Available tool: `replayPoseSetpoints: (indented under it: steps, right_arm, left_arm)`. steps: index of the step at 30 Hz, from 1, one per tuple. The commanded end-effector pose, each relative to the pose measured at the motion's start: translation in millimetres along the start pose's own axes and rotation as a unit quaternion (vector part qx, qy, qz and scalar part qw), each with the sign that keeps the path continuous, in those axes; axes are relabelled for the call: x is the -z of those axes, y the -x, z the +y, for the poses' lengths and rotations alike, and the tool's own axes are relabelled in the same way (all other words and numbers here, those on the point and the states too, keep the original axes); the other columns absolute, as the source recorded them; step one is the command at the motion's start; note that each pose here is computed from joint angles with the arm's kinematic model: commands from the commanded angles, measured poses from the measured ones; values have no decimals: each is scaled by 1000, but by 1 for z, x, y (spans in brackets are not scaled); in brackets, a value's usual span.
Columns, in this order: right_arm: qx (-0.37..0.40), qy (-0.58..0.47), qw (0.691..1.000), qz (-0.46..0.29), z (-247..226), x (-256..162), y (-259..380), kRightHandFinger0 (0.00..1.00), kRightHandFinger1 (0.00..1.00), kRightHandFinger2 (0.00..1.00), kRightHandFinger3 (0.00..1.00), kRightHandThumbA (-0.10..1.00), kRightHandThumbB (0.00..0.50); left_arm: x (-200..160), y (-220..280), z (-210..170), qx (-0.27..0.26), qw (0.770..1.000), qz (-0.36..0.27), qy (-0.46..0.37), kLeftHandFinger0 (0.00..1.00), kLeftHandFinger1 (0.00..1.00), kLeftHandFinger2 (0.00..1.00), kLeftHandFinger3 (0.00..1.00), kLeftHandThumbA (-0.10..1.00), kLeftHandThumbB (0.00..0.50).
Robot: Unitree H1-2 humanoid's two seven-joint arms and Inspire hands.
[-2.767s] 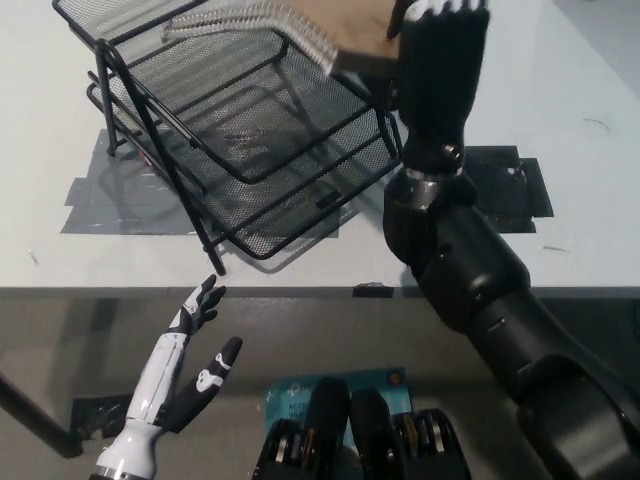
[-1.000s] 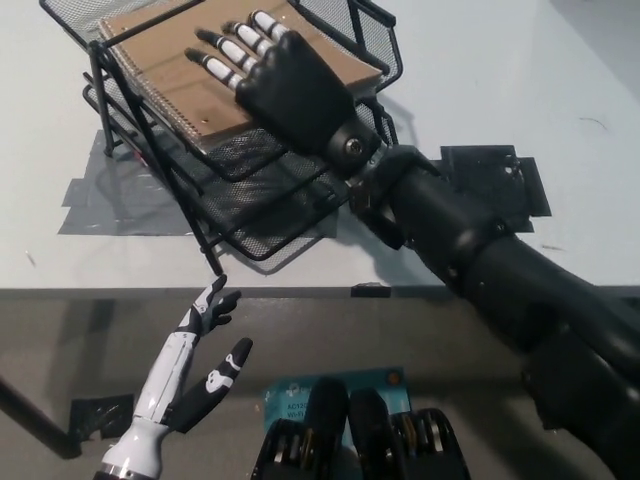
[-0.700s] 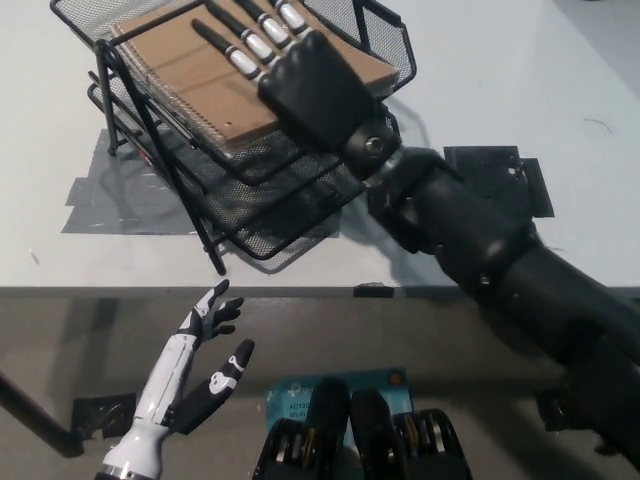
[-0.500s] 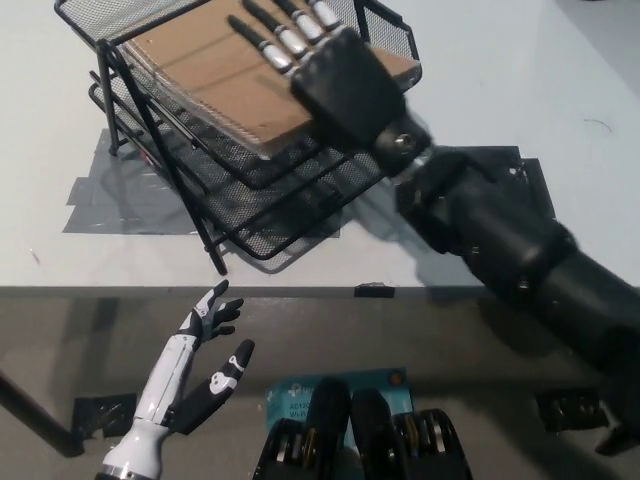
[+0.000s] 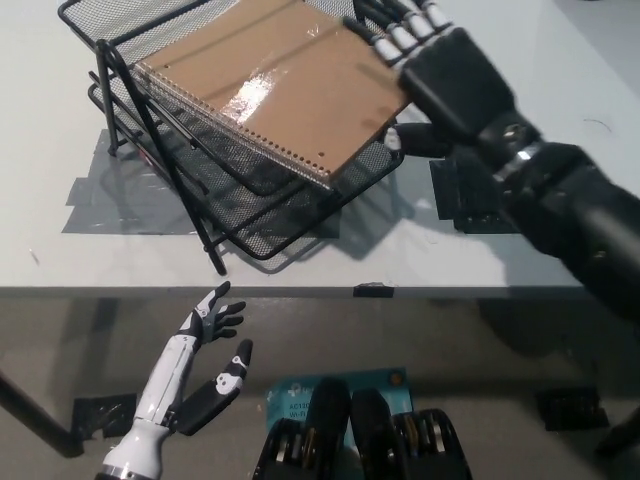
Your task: A person hands a notebook to the robot and the robot grabs it with its right hand and places it in the file tray kept in the centre of the desk infront of it.
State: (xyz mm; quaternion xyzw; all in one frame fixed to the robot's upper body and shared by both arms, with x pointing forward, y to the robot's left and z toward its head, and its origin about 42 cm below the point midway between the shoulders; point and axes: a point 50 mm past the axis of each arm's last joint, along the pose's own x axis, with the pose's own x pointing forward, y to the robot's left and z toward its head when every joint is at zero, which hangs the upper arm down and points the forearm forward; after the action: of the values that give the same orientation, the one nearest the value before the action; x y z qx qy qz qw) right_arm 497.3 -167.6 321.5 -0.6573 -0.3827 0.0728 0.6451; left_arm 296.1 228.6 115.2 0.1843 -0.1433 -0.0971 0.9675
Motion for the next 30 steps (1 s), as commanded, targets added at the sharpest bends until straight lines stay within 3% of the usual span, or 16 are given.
replayPoseSetpoints:
  steps: [1,10,13,14,16,19,21,23,26,28,30]
  right_arm:
    - [-417,-221,879,-75,-288,-6,81,1000,1000,1000,1000,780,500]
    - [-416,-175,890,-68,-296,-7,92,1000,1000,1000,1000,665,500]
    - [-392,-171,901,-65,-302,-6,99,1000,1000,1000,1000,627,500]
    - [-375,-183,907,-61,-309,-4,105,1000,1000,1000,1000,627,500]
    - [-335,-187,922,-49,-324,0,118,1000,1000,1000,1000,752,500]
    - [-202,-196,959,-26,-361,-5,154,1000,1000,1000,1000,826,500]
    - [-68,-174,982,-35,-369,-20,177,1000,1000,1000,1000,983,500]
    - [-9,-164,985,-45,-370,-26,187,1000,1000,1000,1000,1000,500]
    - [194,-190,959,-79,-349,-38,215,1000,1000,1000,1000,1000,493]
    - [279,-219,927,-125,-322,-43,218,1000,1000,1000,1000,1000,440]
    - [311,-221,914,-137,-301,-48,220,1000,1000,1000,1000,1000,458]
  left_arm:
    - [-12,-8,17,-1,1000,-31,-4,773,793,828,960,536,185]
    - [-12,-11,15,1,999,-32,8,767,782,814,958,430,172]
    - [-14,-11,17,-2,1000,-28,9,764,786,808,952,425,199]
    - [-15,-12,19,-2,1000,-28,7,764,786,806,952,422,201]
    - [-17,-13,19,-3,1000,-29,5,765,785,805,952,423,205]
    - [-19,-20,20,-5,999,-35,5,775,795,813,965,462,223]
    - [-19,-20,21,-6,999,-34,8,789,808,832,976,499,228]
    - [-19,-21,21,-8,999,-35,8,792,811,839,982,518,226]
    - [-18,-18,20,-13,999,-35,5,805,832,869,996,623,222]
    - [-16,-14,18,-13,999,-31,8,843,868,909,1000,697,231]
    - [-14,-12,15,-13,999,-34,11,884,906,944,1000,754,236]
